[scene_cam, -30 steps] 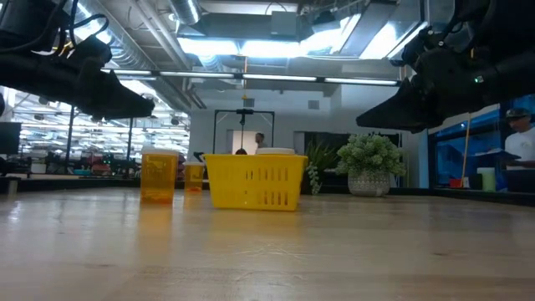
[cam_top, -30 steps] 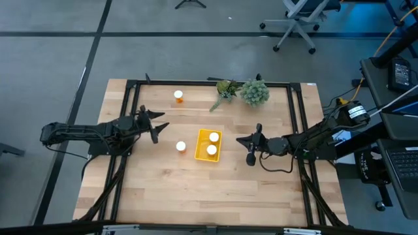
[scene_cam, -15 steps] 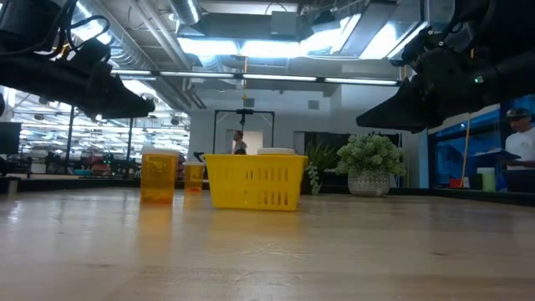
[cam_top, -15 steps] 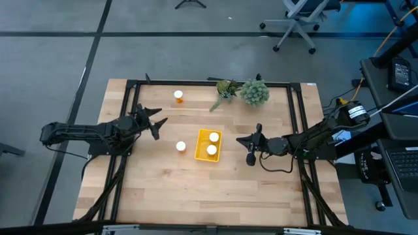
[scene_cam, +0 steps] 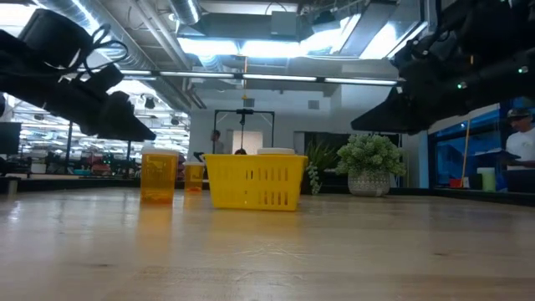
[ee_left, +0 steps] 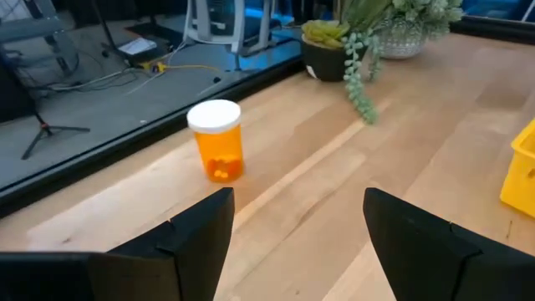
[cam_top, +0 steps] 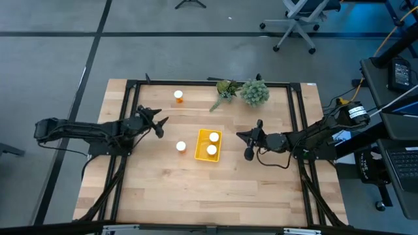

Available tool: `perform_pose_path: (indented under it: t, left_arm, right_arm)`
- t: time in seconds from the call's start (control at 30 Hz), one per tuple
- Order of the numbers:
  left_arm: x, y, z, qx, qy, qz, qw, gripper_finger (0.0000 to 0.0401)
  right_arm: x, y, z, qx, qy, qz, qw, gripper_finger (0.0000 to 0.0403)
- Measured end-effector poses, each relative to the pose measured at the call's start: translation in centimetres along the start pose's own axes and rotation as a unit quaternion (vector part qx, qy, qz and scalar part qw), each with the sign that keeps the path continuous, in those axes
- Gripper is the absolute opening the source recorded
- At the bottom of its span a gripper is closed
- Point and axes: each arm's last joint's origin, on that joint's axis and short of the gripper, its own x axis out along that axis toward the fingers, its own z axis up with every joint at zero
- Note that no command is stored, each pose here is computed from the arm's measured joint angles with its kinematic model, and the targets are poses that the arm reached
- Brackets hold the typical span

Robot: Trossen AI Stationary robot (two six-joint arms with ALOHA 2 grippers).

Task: Pick and place pill bottles into a basket
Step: Put the orange pill bottle into the yellow bin

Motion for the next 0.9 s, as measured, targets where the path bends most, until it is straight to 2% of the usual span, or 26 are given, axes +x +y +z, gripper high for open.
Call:
perform_pose_path:
  t: [0.3, 0.4, 0.57, 0.77, 0.9]
  left_arm:
    - [1.4, -0.1, 0.0, 0.031, 0.001, 0.016, 0.999, 0.0263]
    - [1.9, -0.3, 0.6, 0.042, -0.001, 0.006, 0.999, 0.0263]
    - [3.2, -0.1, 1.5, 0.057, 0.021, 0.028, 0.998, 0.0262]
    - [5.1, 0.1, 1.9, 0.067, 0.034, -0.004, 0.997, 0.0262]
    - [6.2, 0.4, 1.5, 0.083, 0.039, -0.003, 0.996, 0.0262]
  right_arm:
    - [0.3, -0.5, -0.3, -0.01, 0.017, -0.014, 1.0, 0.002]
    - [0.4, -0.7, -0.3, -0.023, 0.018, -0.018, 0.999, 0.002]
    - [0.7, -1.4, -0.2, -0.032, 0.019, -0.035, 0.999, 0.002]
    - [1.1, -2.2, -0.1, -0.025, 0.019, -0.055, 0.998, 0.002]
    - [1.1, -2.3, -0.1, -0.022, 0.019, -0.058, 0.998, 0.002]
